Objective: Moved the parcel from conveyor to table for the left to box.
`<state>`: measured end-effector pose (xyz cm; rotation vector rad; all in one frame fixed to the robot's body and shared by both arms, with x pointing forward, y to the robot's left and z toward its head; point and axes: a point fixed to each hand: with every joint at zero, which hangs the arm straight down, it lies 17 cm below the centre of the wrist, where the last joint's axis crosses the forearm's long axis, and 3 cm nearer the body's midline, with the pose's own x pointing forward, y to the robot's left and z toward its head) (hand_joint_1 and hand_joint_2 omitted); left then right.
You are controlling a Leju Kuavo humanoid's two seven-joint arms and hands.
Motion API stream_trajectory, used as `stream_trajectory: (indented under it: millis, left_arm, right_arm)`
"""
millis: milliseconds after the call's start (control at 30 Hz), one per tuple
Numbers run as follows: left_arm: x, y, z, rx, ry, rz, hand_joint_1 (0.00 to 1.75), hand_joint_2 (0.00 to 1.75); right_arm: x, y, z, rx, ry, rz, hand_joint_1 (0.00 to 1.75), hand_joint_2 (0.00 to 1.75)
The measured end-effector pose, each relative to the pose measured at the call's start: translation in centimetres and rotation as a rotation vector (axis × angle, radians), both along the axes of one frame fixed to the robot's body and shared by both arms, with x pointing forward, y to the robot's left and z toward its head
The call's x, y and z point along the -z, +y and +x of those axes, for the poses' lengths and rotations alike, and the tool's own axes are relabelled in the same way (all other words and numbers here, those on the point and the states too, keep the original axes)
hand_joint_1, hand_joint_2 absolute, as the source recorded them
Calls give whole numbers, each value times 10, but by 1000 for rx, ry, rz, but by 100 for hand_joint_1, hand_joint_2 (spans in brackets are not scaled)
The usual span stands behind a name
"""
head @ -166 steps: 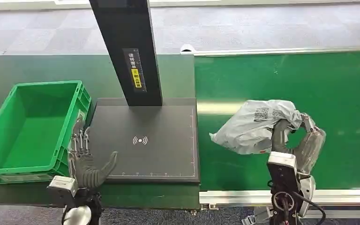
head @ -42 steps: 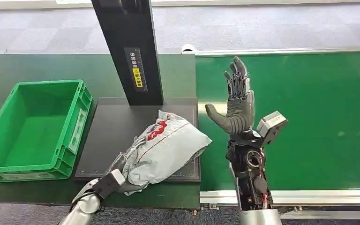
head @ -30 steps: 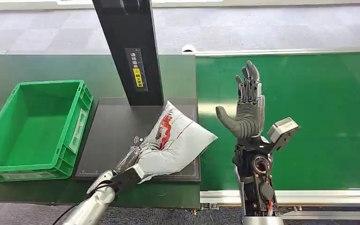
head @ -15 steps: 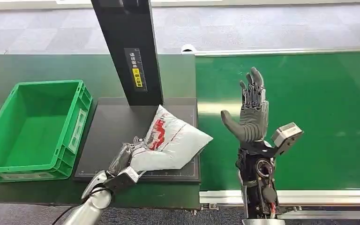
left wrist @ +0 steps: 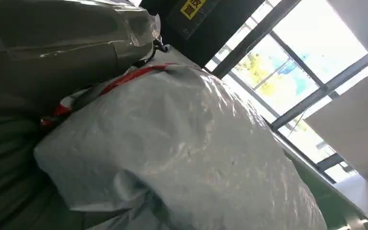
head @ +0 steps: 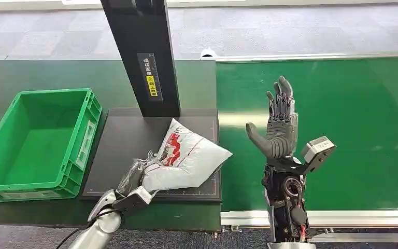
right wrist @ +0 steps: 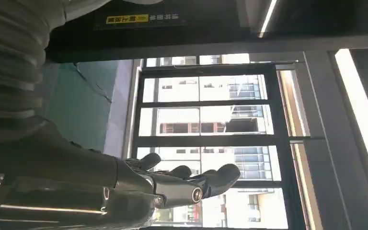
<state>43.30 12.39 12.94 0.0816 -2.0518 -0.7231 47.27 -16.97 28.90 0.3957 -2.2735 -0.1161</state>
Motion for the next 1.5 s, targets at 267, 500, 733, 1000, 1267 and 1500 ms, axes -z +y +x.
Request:
stream_trajectory:
  millis: [267, 500, 733, 1000, 1267, 1500]
  left_arm:
    - [-13, 10, -1, -48, -44, -32, 175, 175]
    - [-113, 65, -42, -261, -394, -109, 175, 175]
    - [-188, 150, -29, -562, -685, 9, 175, 175]
    - [-179, 364, 35, -1067, -576, 115, 175, 175]
    - [-146, 425, 51, -1204, -433, 250, 175, 175]
    - [-125, 457, 72, -1289, -262, 277, 17, 175]
  right_arm:
    - [1, 0, 0, 0, 3, 0, 0, 175]
    - [42, -25, -3, 22, 74, 24, 0, 175]
    - [143, -69, -4, 47, 332, 126, 0, 175]
    - [237, -89, -29, 87, 541, 179, 0, 175]
    - [257, -87, -30, 79, 601, 200, 0, 175]
    - [264, -88, -31, 83, 623, 212, 0, 175]
